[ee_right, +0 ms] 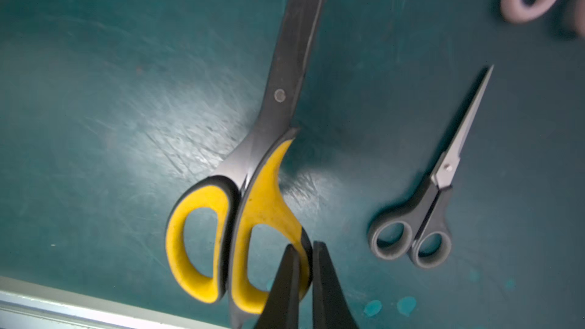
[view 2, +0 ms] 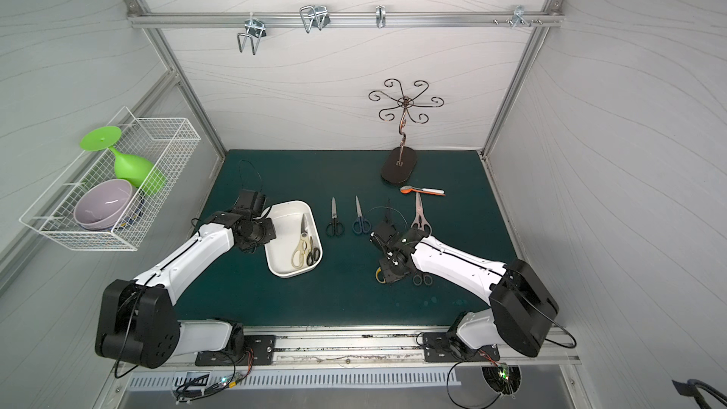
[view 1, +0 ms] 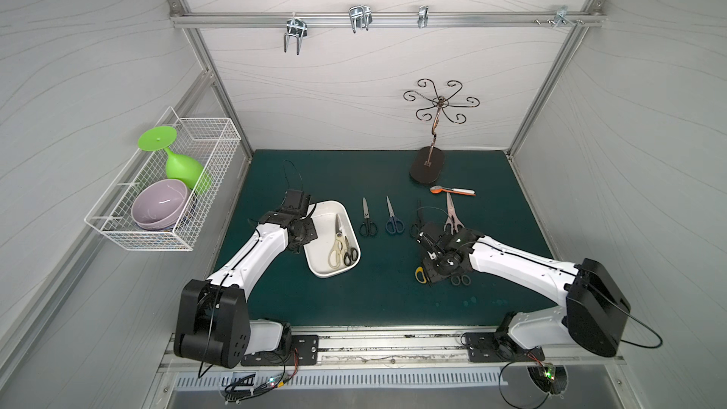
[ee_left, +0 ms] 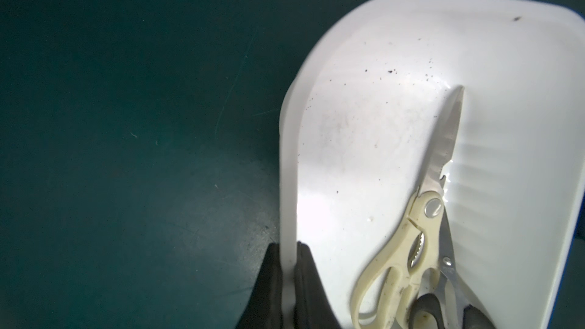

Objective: Take the scissors out of the storage box
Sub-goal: Place the scissors at the center of the board.

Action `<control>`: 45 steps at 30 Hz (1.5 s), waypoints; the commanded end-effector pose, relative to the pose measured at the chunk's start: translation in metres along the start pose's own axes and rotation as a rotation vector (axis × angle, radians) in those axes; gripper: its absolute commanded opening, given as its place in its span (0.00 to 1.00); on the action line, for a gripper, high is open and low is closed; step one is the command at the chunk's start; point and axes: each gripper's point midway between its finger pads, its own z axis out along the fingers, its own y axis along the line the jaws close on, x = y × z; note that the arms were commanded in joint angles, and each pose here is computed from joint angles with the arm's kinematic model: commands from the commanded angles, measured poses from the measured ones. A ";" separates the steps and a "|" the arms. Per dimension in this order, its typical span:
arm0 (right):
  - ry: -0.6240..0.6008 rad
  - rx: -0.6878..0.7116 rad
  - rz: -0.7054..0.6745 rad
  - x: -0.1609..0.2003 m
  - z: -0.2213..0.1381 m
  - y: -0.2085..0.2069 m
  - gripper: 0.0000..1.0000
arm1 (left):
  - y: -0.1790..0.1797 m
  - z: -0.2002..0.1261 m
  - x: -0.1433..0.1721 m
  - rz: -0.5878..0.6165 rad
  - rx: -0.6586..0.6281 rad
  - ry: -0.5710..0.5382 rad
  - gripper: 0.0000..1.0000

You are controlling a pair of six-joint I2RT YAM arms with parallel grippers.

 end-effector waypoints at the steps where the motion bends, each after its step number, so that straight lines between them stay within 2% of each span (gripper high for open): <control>1: 0.000 -0.013 0.050 0.011 -0.005 -0.003 0.00 | -0.002 -0.003 -0.011 0.005 -0.005 -0.038 0.00; 7: 0.007 -0.034 0.085 0.026 0.008 -0.003 0.00 | -0.002 -0.004 -0.011 0.005 -0.006 -0.041 0.00; 16: 0.006 -0.030 0.055 0.015 0.023 0.002 0.00 | -0.001 -0.005 -0.011 0.005 -0.009 -0.043 0.00; 31: 0.105 -0.008 0.056 0.026 0.051 0.002 0.00 | -0.001 -0.005 -0.011 0.004 -0.010 -0.046 0.00; 34: 0.116 0.010 0.054 0.027 0.052 0.000 0.03 | 0.000 -0.005 -0.010 0.004 -0.010 -0.045 0.00; 41: 0.114 0.001 0.050 0.024 0.048 0.002 0.24 | -0.002 -0.005 -0.011 0.004 -0.003 -0.046 0.00; 45: 0.076 -0.016 0.043 0.012 0.033 0.005 0.28 | -0.001 -0.006 -0.011 0.004 -0.007 -0.048 0.00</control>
